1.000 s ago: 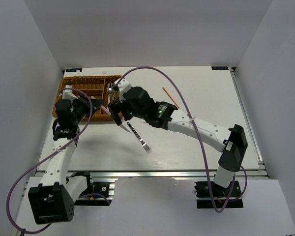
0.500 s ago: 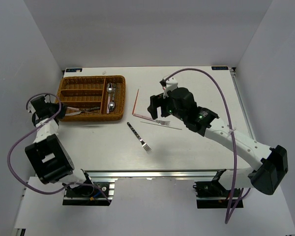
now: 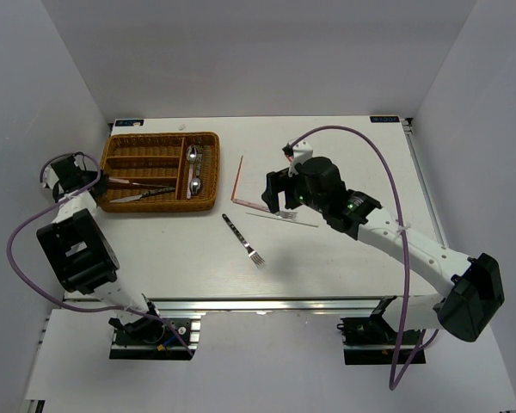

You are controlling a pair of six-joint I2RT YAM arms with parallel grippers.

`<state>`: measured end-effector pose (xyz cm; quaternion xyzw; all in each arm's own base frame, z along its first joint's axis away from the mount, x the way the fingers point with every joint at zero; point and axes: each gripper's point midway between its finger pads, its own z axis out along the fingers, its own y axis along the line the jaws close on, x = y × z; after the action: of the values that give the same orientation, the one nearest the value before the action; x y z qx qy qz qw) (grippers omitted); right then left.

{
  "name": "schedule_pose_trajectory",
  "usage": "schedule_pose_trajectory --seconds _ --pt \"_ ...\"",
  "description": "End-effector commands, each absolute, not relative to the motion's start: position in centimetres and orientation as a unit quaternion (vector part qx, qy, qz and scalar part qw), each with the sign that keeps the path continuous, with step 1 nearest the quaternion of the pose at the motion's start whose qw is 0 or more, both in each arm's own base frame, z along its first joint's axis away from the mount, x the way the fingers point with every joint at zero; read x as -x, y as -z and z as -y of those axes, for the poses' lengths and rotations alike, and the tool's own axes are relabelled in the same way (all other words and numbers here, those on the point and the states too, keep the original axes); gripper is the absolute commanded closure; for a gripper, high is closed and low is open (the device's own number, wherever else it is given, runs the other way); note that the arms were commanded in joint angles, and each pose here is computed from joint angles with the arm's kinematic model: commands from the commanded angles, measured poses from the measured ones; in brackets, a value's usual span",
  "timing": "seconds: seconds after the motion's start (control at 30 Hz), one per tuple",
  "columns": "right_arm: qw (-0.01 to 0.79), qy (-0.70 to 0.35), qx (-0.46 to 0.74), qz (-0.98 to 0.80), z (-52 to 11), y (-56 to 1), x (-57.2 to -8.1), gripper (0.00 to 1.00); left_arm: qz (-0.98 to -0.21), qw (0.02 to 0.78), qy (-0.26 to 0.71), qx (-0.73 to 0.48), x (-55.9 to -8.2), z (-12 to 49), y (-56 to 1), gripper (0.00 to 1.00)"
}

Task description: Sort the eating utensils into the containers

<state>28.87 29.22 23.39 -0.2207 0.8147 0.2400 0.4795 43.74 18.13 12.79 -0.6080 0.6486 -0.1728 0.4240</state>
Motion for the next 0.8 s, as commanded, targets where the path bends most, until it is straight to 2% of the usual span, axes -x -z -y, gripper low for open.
schedule_pose_trajectory --seconds 0.0,0.07,0.17,0.2,0.3,0.4,0.43,0.47,0.57,0.77 --pt "0.498 -0.253 0.218 -0.800 -29.7 -24.6 -29.5 0.11 -0.645 0.449 0.174 0.594 -44.0 -18.5 -14.4 0.86" --pt "0.499 -0.256 0.220 -0.798 -29.9 -24.8 -29.6 0.11 -0.646 0.449 0.182 0.590 -43.9 -18.0 -14.0 0.81" --pt "0.496 -0.257 0.222 -0.799 -30.1 -24.7 -29.6 0.11 -0.662 0.442 0.192 0.574 -44.3 -16.9 -13.5 0.68" --pt "0.496 -0.257 0.222 -0.799 -30.1 -24.7 -29.7 0.11 -0.670 0.438 0.193 0.568 -44.4 -16.3 -13.4 0.56" --pt "0.493 -0.255 0.223 -0.802 -30.2 -24.4 -29.8 0.11 -0.678 0.438 0.193 0.558 -44.3 -15.3 -13.8 0.40" --pt "0.489 -0.254 0.224 -0.804 -30.2 -24.1 -29.7 0.11 -0.679 0.437 0.182 0.560 -43.5 -15.1 -14.2 0.32" --pt "0.487 -0.254 0.225 -0.805 -30.2 -23.9 -29.7 0.11 -0.680 0.437 0.181 0.560 -43.3 -15.1 -14.4 0.15" --pt "0.485 -0.255 0.226 -0.806 -30.3 -23.8 -29.7 0.11 -0.681 0.439 0.182 0.558 -43.2 -14.9 -14.6 0.02" --pt "0.471 -0.253 0.234 -0.812 -30.6 -22.9 -29.6 0.11 -0.691 0.439 0.167 0.549 -42.6 -14.8 -15.9 0.02" --pt "0.415 -0.240 0.244 -0.843 -31.7 -19.4 -29.5 0.11 -0.697 0.494 0.125 0.505 -41.6 -14.9 -21.9 0.02"
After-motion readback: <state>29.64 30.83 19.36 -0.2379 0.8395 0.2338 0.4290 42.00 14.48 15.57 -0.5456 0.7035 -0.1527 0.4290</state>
